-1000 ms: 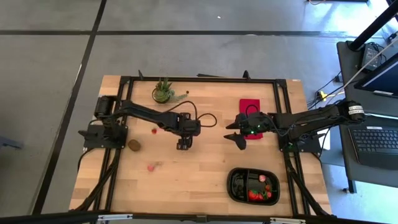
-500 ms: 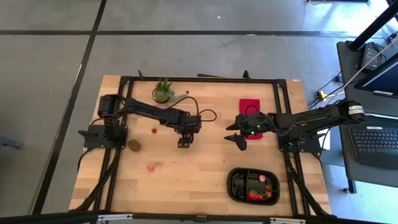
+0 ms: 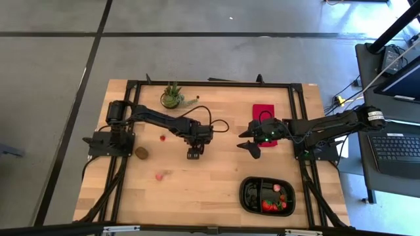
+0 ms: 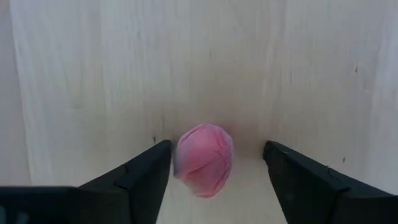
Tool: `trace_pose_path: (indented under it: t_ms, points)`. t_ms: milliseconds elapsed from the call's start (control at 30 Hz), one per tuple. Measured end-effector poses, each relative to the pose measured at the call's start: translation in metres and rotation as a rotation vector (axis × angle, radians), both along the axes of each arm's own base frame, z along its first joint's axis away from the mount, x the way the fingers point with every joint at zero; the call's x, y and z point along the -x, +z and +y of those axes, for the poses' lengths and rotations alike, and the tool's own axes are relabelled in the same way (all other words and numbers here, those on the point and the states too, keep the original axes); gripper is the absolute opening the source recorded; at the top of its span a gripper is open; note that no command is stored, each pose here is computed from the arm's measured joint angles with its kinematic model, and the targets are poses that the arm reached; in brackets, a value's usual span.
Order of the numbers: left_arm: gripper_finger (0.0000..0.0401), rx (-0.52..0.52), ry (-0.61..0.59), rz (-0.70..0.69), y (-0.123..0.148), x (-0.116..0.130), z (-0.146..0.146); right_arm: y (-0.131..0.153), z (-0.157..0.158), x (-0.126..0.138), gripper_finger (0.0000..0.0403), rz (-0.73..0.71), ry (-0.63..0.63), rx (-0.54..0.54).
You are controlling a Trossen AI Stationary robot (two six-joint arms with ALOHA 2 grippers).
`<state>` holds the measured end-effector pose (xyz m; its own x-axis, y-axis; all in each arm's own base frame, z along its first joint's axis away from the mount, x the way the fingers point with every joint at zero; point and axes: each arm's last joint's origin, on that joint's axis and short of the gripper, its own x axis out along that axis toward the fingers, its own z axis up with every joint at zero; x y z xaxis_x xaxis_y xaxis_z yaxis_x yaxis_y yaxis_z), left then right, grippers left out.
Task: Pick and placing Produce into tupperware
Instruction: Put the peach into the right of the black bin
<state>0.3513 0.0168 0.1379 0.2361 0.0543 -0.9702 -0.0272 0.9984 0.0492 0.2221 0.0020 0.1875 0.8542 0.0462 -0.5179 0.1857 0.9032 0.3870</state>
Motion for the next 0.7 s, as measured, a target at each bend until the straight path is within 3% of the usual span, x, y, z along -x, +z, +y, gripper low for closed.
trace_pose_path:
  t_ms: [333,700]
  points:
    - [0.0182,0.002,-0.005,0.001,-0.0009,-0.0001,-0.0003,0.0001,0.0001,0.0,0.0275,-0.001,0.004,-0.003]
    - [0.0136,-0.007,-0.007,0.0,-0.0015,-0.0003,-0.0001,0.0001,0.0001,0.0,0.0275,0.0,-0.009,-0.022]
